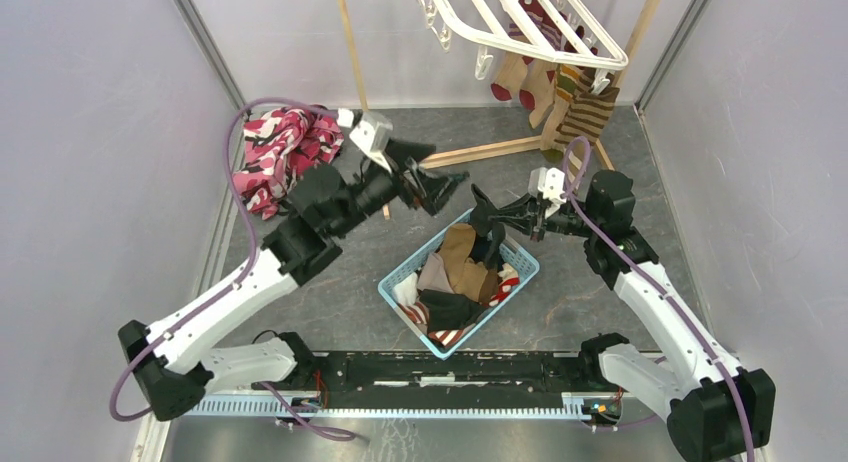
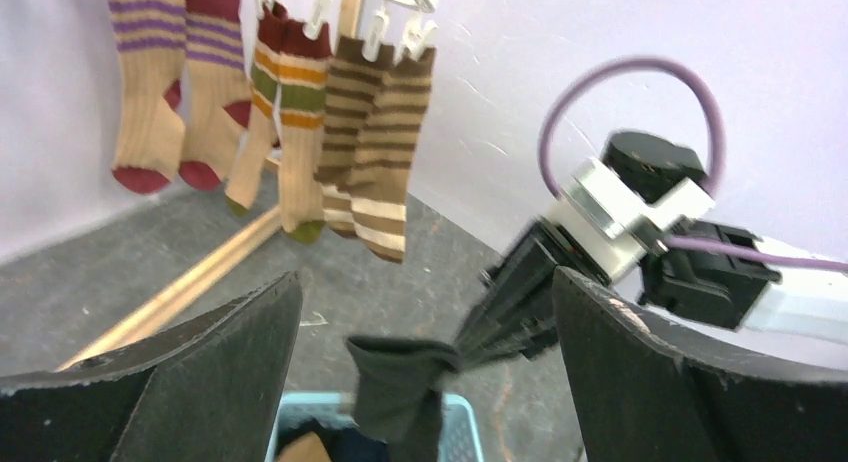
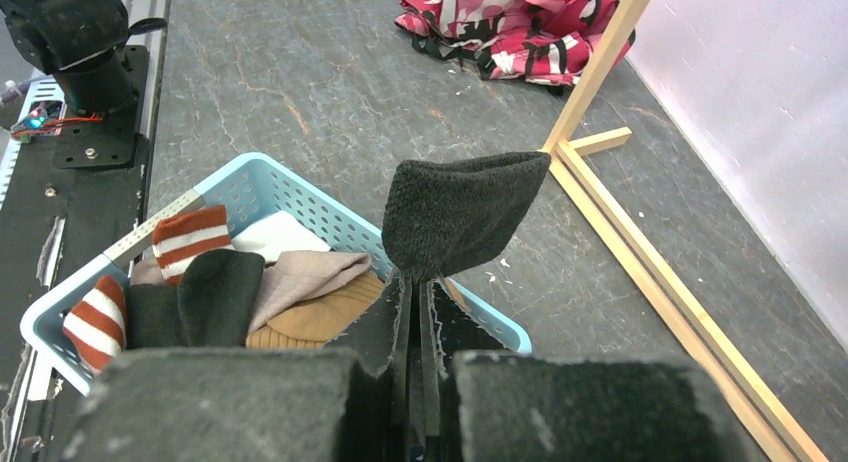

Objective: Clip the socks to the hanger
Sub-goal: Open the clamp at the hanger.

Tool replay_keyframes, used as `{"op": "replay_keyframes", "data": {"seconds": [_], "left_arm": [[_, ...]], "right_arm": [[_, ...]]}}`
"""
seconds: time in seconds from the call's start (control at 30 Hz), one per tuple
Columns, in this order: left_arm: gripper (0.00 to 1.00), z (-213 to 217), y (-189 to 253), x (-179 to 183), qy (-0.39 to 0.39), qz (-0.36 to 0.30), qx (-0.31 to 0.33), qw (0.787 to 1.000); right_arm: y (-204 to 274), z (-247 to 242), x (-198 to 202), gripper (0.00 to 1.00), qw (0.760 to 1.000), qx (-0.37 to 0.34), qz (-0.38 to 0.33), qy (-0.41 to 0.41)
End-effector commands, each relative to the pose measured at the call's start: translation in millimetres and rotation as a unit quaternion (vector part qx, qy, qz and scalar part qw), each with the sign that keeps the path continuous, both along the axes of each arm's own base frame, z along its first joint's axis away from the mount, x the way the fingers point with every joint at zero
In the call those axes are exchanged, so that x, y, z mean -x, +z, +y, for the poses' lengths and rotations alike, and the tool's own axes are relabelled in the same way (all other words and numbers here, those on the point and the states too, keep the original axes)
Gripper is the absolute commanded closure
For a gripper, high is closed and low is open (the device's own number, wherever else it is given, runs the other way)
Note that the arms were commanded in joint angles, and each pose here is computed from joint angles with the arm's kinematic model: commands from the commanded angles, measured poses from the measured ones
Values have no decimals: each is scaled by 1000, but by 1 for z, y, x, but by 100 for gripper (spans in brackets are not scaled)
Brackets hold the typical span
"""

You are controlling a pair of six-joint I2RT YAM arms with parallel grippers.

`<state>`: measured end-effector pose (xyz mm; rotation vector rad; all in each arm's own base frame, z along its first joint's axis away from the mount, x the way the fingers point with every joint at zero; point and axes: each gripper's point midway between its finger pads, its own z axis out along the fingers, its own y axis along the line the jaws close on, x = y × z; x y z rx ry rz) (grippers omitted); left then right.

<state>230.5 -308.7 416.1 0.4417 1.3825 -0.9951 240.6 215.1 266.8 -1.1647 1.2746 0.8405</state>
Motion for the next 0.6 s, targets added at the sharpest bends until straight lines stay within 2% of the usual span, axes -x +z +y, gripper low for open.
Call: {"op": "replay_keyframes", "data": {"seconds": [0.0,0.13,0.33,0.57], "left_arm": [[0,-5,20,-21,-74,2,3,997],[1,-10,52,-43,-87,-34,21,995],[2,-27,77,-67,-94,-102,-6,990],[4,-30,90,-102,-63,-123,-3,990]], "right_arm": [[4,-2,7,100,999,1,-31,15],[4,-5,9,100,999,2,-39,15],[6,-6,12,100,999,3,-46,21],[6,-6,14,100,999,3,-47,26]]}}
